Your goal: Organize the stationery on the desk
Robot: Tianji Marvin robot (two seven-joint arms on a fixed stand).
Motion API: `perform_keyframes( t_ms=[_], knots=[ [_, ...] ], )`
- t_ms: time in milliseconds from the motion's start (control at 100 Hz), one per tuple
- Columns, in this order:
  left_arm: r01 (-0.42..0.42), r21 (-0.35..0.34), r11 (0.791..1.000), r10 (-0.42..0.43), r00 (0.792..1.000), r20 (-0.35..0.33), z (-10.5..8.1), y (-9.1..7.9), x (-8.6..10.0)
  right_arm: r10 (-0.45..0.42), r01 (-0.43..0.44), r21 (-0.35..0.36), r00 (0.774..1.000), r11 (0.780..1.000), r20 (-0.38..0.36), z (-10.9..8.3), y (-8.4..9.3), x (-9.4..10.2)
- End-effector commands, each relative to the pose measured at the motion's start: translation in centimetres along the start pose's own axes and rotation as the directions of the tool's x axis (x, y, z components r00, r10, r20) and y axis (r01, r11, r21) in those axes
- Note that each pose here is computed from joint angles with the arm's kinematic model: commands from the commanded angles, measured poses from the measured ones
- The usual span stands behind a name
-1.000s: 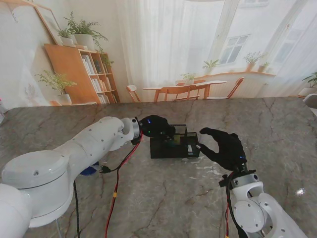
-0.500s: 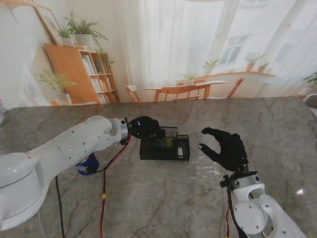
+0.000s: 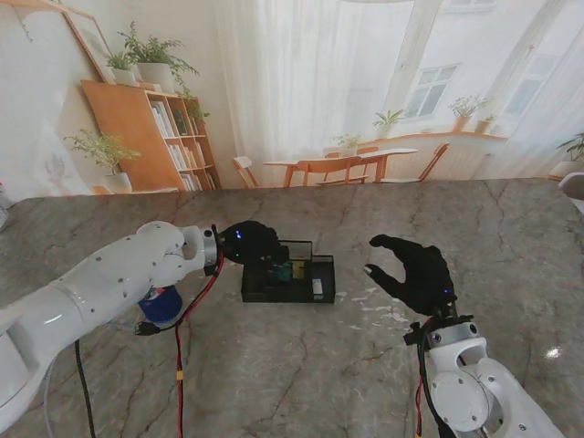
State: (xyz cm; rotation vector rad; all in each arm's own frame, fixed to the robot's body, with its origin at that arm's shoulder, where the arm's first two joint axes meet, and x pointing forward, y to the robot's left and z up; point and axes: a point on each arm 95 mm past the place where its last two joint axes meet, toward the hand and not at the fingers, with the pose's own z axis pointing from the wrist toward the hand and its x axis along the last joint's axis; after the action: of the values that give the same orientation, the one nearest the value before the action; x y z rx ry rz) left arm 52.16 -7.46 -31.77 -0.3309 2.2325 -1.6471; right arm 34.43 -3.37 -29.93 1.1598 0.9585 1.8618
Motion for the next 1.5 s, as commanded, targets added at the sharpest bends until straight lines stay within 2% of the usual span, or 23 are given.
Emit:
perform_keyframes(
  t_ms=[0,370,920,1490],
  knots=[
    [0.006,-0.041,0.999,-0.007,1.000,-0.006,-1.0,1.7,0.5,0.008,-0.008,0.014,1.000,1.000,-0.001,0.0,-0.2,0.1],
    [-0.027,-0.063,0.998,0.027,1.000,-0.007,-2.7,1.5,1.3,0.019,-0.019,0.017,1.000,1.000,-0.005,0.1,-0.4,0.2],
    [-0.014,-0.133,0.991,0.018,0.999,0.029,-5.1,1.7,2.6,0.033,-0.032,0.015,0.999,0.999,-0.003,0.2,-0.4,0.4],
    [-0.073,-0.165,0.984,0.082,0.995,0.049,-8.6,2.3,3.4,0.036,-0.036,0.016,0.999,0.999,-0.003,0.2,-0.4,0.4]
  ],
)
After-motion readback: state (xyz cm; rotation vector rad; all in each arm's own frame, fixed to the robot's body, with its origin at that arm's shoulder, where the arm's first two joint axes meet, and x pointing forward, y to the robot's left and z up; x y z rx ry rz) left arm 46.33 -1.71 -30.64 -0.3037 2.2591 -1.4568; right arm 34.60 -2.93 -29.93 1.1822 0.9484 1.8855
